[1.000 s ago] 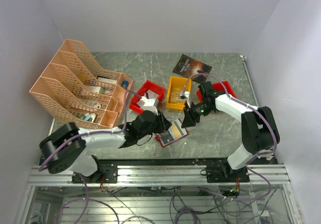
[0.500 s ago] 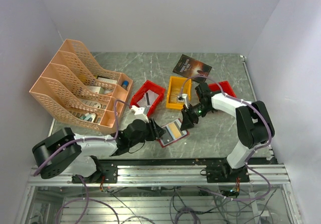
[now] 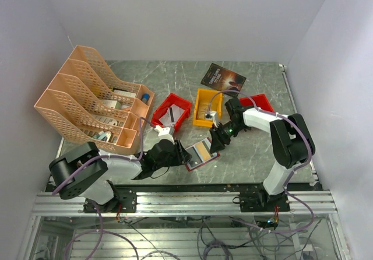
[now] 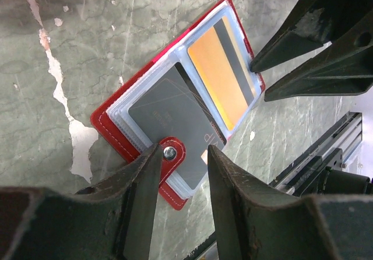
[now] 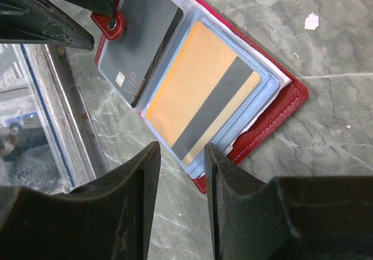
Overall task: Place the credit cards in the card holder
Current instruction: Insert the credit card into the card holder.
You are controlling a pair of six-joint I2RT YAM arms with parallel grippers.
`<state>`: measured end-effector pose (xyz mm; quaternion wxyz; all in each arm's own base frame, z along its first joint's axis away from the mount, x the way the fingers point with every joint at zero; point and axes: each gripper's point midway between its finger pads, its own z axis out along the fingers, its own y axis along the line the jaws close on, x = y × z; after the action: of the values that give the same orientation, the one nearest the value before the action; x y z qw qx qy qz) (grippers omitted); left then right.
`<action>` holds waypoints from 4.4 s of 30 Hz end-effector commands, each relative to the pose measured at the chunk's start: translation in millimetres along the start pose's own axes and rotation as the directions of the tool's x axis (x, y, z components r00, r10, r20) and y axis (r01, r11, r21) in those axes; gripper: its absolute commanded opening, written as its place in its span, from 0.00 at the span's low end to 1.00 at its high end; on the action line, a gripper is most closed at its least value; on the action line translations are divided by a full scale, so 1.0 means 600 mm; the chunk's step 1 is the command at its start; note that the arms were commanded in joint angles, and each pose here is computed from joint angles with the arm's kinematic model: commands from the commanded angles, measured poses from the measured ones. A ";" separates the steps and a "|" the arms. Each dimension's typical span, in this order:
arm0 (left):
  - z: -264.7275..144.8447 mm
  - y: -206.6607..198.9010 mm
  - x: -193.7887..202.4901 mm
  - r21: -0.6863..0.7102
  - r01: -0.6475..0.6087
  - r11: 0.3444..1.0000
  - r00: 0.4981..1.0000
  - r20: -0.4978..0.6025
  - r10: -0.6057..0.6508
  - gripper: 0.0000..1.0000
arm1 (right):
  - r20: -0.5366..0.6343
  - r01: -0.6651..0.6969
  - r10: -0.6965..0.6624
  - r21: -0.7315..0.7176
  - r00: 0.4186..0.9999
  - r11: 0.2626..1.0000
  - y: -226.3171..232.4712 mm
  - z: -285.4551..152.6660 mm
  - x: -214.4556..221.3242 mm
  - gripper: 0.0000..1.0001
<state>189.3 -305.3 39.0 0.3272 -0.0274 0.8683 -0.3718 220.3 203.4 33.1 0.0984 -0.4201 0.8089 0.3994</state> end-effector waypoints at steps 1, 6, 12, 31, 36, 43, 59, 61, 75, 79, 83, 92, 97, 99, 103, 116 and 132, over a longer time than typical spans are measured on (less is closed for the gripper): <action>0.008 0.012 -0.001 -0.049 -0.001 0.999 1.000 -0.007 0.001 0.49 | -0.021 -0.013 0.013 0.002 1.000 1.000 -0.007 0.008 0.002 0.37; 0.006 0.028 0.002 -0.094 -0.004 0.996 1.000 -0.011 0.003 0.48 | -0.030 -0.022 0.022 0.013 0.999 1.000 -0.011 0.010 0.005 0.38; 0.005 0.035 0.004 -0.110 -0.006 0.994 1.000 -0.015 0.004 0.48 | -0.019 -0.010 0.011 0.015 1.000 1.000 -0.013 0.008 -0.008 0.40; 0.003 0.027 -0.004 -0.111 -0.020 0.994 1.000 -0.008 0.020 0.48 | -0.010 -0.015 0.015 0.043 1.000 0.999 -0.017 0.010 -0.021 0.41; -0.005 0.028 -0.011 -0.121 -0.027 0.992 1.000 0.001 0.028 0.48 | -0.006 -0.011 0.011 0.069 1.000 0.998 -0.021 0.007 -0.024 0.43; -0.013 0.012 -0.027 -0.105 -0.038 0.994 0.999 0.019 0.040 0.48 | -0.007 -0.012 0.013 0.059 1.000 0.998 -0.020 0.007 -0.024 0.45; 0.018 -0.096 -0.065 0.086 -0.020 0.996 0.998 0.056 0.016 0.26 | -0.002 -0.016 0.016 0.043 1.000 0.999 -0.017 0.009 -0.026 0.45; 0.033 -0.100 -0.064 0.083 -0.032 0.996 0.998 0.048 0.028 0.24 | -0.004 -0.019 0.019 0.043 1.000 0.999 -0.018 0.010 -0.025 0.45; 0.098 -0.074 -0.049 0.040 -0.049 0.998 0.999 -0.008 0.049 0.18 | -0.006 -0.021 0.021 0.031 1.000 0.999 -0.016 0.011 -0.024 0.46; 0.104 -0.060 -0.038 0.024 -0.052 0.998 0.998 -0.029 0.052 0.15 | -0.002 -0.017 0.017 0.030 1.000 0.999 -0.015 0.010 -0.026 0.46; 0.100 -0.042 -0.028 -0.005 -0.058 0.998 0.997 -0.045 0.057 0.13 | -0.001 -0.017 0.017 0.026 1.000 1.000 -0.014 0.010 -0.027 0.46; 0.100 -0.013 -0.011 -0.052 -0.061 0.997 0.996 -0.075 0.057 0.10 | 0.020 -0.015 0.015 0.000 1.000 1.000 -0.006 0.007 -0.034 0.50; 0.097 -0.001 -0.006 -0.066 -0.055 0.996 0.996 -0.079 0.050 0.08 | 0.018 -0.027 0.027 -0.019 0.999 0.999 -0.005 0.008 -0.030 0.51; 0.096 0.002 -0.003 -0.068 -0.054 0.996 0.995 -0.083 0.048 0.08 | 0.017 -0.030 0.030 -0.029 0.999 0.999 -0.003 0.009 -0.029 0.51; 0.097 0.004 -0.002 -0.066 -0.050 0.997 0.995 -0.085 0.045 0.07 | 0.022 -0.025 0.026 -0.059 0.999 0.998 0.005 0.009 -0.032 0.50; 0.084 -0.022 -0.023 -0.012 -0.051 0.999 0.998 -0.044 0.051 0.11 | 0.085 0.043 -0.028 -0.187 0.996 0.981 0.051 -0.001 -0.050 0.45; 0.023 -0.051 -0.054 0.079 0.004 0.997 0.999 0.039 -0.007 0.37 | 0.117 0.085 -0.046 -0.356 0.992 0.930 0.100 0.015 -0.061 0.44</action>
<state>215.4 -329.5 53.7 0.3291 -0.0126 0.8617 -0.3860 202.8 240.7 73.7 0.0824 -0.4273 0.7246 0.5345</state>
